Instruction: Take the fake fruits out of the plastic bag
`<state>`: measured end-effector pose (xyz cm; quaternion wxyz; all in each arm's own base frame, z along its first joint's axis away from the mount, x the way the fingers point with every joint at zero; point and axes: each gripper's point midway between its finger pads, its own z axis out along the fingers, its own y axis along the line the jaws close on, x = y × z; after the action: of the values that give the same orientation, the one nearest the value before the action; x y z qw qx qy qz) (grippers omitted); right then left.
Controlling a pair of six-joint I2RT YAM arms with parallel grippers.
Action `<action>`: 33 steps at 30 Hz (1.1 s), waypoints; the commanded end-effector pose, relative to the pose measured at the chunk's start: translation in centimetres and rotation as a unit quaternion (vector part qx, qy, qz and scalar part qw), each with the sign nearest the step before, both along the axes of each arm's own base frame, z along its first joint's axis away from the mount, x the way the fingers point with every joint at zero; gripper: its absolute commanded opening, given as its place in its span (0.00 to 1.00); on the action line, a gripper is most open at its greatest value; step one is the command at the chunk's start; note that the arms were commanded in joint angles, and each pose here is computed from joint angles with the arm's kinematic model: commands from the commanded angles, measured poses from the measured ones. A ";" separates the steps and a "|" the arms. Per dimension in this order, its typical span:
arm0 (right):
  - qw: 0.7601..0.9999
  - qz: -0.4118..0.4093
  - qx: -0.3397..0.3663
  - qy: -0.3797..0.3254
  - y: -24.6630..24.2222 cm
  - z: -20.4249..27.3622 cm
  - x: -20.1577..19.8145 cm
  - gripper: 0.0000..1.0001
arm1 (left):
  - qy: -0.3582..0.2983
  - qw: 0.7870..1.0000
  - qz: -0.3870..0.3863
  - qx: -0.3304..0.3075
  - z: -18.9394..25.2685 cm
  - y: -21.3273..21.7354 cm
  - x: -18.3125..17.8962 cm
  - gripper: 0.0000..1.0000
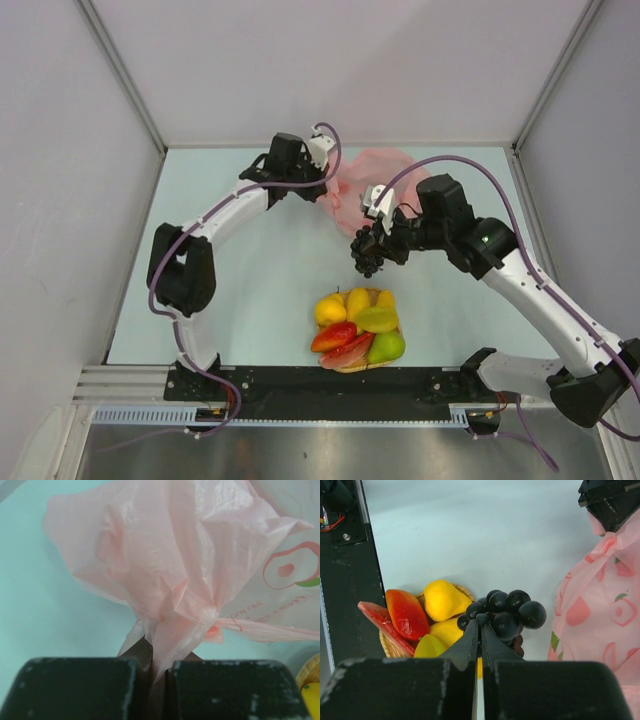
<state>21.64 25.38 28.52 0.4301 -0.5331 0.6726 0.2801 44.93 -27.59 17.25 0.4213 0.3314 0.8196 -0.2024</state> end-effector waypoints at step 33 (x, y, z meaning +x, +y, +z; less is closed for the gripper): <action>0.986 0.131 -0.101 -0.010 4.1 -8.0 -4.1 0.00 | 0.012 0.999 -0.044 -0.018 2.6 1.9 -8.4 0.00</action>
<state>18.09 29.35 20.96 0.3365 -0.6453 0.6335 0.2629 37.62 -25.98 17.40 0.3799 0.3417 0.8260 -0.2380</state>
